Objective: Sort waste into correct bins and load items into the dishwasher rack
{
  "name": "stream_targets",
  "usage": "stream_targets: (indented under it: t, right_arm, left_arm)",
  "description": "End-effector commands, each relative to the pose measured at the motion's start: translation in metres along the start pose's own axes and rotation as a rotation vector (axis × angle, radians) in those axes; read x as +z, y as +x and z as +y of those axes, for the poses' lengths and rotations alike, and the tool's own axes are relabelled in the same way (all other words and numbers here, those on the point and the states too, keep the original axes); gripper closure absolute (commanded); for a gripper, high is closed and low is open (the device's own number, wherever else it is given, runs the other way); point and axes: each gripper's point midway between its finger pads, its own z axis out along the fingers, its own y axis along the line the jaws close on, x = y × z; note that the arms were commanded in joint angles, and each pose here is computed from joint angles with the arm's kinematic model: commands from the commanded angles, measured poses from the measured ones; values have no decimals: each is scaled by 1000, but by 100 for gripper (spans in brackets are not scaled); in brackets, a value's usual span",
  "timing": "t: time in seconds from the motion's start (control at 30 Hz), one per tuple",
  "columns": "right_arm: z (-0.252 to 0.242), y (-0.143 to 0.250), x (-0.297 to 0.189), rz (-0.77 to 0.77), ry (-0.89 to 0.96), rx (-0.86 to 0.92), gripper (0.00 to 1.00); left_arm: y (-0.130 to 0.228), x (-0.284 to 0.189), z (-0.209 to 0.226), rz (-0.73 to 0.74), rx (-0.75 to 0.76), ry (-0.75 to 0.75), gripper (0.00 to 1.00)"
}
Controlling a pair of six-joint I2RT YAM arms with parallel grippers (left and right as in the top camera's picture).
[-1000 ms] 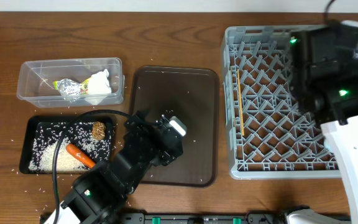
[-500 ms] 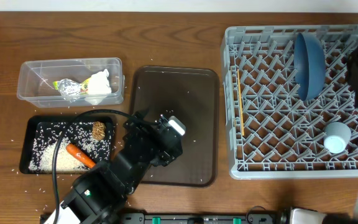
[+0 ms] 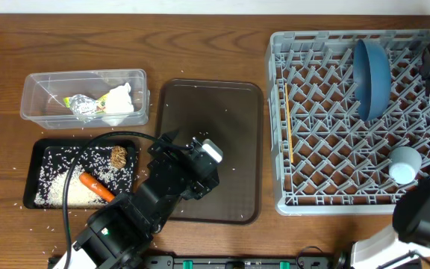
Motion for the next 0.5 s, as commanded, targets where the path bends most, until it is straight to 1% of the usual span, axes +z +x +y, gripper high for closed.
stream_targets:
  t: [0.0,0.13,0.23,0.47]
  right_arm:
    - [20,8,22,24,6,-172,99]
    - [51,15,40,31,7,-304,99]
    - [66,12,51,9,26,-387,99]
    - [82,2,62,-43,49,-453,99]
  left_arm:
    - [-8,-5,8,-20,-24,-24,2]
    - [-8,-5,8,-20,-24,-24,2]
    - [-7,-4,7,-16,-23,-23,2]
    - [-6,-1,6,-5,-18,-19,2]
